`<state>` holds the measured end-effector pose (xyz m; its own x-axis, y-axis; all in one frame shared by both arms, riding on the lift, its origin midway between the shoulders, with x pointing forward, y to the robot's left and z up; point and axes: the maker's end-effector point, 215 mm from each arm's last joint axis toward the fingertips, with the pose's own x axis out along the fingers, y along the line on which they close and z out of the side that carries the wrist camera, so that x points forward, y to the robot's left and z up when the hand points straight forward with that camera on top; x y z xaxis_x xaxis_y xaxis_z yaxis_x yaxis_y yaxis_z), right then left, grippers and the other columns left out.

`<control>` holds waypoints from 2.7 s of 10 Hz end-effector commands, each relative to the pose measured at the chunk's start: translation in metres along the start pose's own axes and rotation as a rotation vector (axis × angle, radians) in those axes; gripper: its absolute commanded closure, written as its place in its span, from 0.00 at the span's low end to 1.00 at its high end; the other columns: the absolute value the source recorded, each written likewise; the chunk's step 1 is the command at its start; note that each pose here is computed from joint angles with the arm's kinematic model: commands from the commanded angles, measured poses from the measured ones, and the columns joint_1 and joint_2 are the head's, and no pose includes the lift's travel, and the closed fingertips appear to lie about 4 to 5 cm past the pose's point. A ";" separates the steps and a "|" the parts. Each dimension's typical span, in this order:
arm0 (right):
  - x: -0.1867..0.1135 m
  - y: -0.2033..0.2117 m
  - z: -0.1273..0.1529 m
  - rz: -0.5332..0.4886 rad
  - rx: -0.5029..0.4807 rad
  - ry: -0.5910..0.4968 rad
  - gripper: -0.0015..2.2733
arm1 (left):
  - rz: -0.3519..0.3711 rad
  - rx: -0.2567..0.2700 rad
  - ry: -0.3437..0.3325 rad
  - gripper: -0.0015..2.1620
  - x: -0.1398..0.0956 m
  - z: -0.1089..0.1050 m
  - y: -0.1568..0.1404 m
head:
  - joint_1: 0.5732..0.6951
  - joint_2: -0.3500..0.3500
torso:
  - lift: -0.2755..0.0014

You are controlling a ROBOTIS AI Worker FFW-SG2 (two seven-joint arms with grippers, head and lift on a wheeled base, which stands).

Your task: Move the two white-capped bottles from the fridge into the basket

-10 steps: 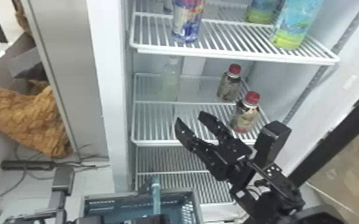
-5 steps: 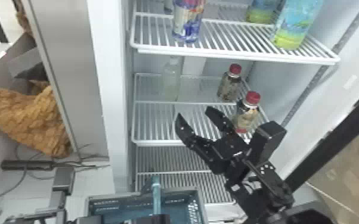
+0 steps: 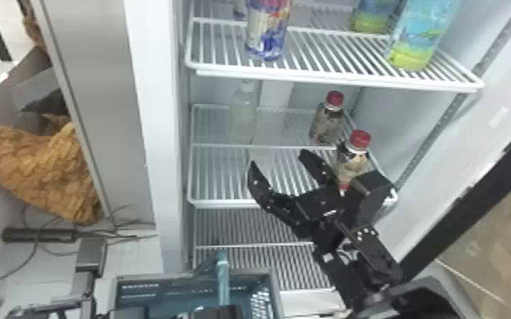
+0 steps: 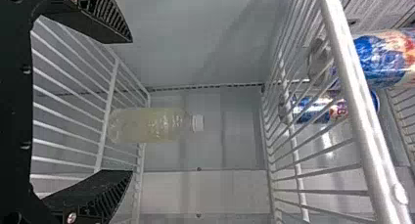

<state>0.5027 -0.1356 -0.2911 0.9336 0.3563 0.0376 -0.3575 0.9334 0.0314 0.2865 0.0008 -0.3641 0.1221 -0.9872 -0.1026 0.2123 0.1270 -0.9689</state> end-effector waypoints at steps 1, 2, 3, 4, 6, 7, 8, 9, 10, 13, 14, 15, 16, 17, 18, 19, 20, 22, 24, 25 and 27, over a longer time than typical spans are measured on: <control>0.012 -0.006 -0.004 -0.006 -0.025 -0.009 0.04 | -0.001 0.002 0.004 0.54 0.001 0.000 -0.001 | 1.00 0.22 | 0.06; 0.019 -0.009 -0.008 -0.010 -0.035 -0.009 0.04 | -0.001 0.003 0.001 0.54 0.001 0.001 -0.001 | 1.00 0.23 | 0.06; 0.026 -0.013 -0.010 -0.014 -0.043 -0.008 0.04 | -0.003 0.001 0.004 0.54 0.001 0.000 -0.001 | 1.00 0.23 | 0.06; 0.031 -0.014 -0.015 -0.013 -0.042 0.000 0.04 | -0.006 0.001 0.004 0.54 0.001 0.000 -0.002 | 1.00 0.23 | 0.06; 0.042 -0.015 -0.021 -0.010 -0.049 0.010 0.04 | -0.006 0.001 0.004 0.54 0.001 0.000 -0.002 | 1.00 0.23 | 0.06; 0.050 -0.015 -0.024 -0.010 -0.051 0.017 0.03 | -0.005 0.001 0.006 0.54 0.001 -0.001 -0.002 | 1.00 0.24 | 0.06; 0.057 -0.017 -0.027 -0.012 -0.054 0.023 0.03 | -0.007 0.003 0.010 0.54 0.002 -0.001 -0.003 | 1.00 0.24 | 0.06; 0.064 -0.020 -0.034 -0.014 -0.056 0.036 0.03 | -0.007 0.003 0.010 0.54 0.002 -0.001 -0.003 | 1.00 0.25 | 0.06; 0.071 -0.025 -0.036 -0.018 -0.059 0.042 0.03 | -0.010 0.002 0.012 0.54 0.002 -0.002 -0.004 | 1.00 0.25 | 0.06; 0.088 -0.031 -0.042 -0.017 -0.089 0.046 0.03 | -0.018 -0.007 0.016 0.54 0.005 -0.005 -0.004 | 1.00 0.25 | 0.06; 0.096 -0.029 -0.039 -0.007 -0.096 0.034 0.03 | -0.025 -0.015 0.015 0.54 0.005 -0.006 -0.005 | 1.00 0.25 | 0.06; 0.100 -0.029 -0.038 -0.005 -0.101 0.034 0.03 | -0.026 -0.015 0.017 0.54 0.006 -0.007 -0.005 | 1.00 0.26 | 0.06; 0.105 -0.032 -0.037 -0.008 -0.099 0.029 0.03 | -0.040 -0.018 0.008 0.54 0.008 -0.005 -0.008 | 1.00 0.26 | 0.06; 0.111 -0.037 -0.034 -0.010 -0.108 0.008 0.03 | -0.057 -0.023 -0.009 0.54 0.009 -0.002 -0.011 | 1.00 0.26 | 0.06; 0.117 -0.040 -0.029 -0.011 -0.117 0.001 0.03 | -0.057 -0.022 -0.003 0.53 0.010 -0.003 -0.012 | 1.00 0.26 | 0.06; 0.120 -0.043 -0.025 -0.012 -0.120 -0.009 0.03 | -0.056 -0.021 0.003 0.54 0.011 -0.004 -0.012 | 1.00 0.26 | 0.06; 0.126 -0.044 -0.023 -0.010 -0.114 -0.011 0.03 | -0.053 -0.021 0.012 0.54 0.012 -0.006 -0.012 | 1.00 0.25 | 0.06; 0.133 -0.042 -0.019 0.000 -0.102 -0.023 0.03 | -0.049 -0.015 0.026 0.54 0.013 -0.007 -0.012 | 1.00 0.25 | 0.06; 0.144 -0.041 -0.023 0.011 -0.099 -0.009 0.03 | -0.044 -0.010 0.033 0.54 0.015 -0.007 -0.012 | 1.00 0.26 | 0.06; 0.149 -0.041 -0.027 0.016 -0.095 0.000 0.03 | -0.047 -0.009 0.034 0.54 0.016 -0.007 -0.013 | 1.00 0.26 | 0.06; 0.161 -0.030 -0.024 0.065 -0.088 -0.001 0.03 | -0.055 -0.009 0.037 0.54 0.019 -0.005 -0.015 | 1.00 0.27 | 0.06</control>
<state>0.6615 -0.1086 -0.3132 0.9122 0.4084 0.0330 -0.4063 0.9120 -0.0562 0.2799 -0.0198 -0.3525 0.0748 -0.9955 -0.0584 0.2100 0.0729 -0.9750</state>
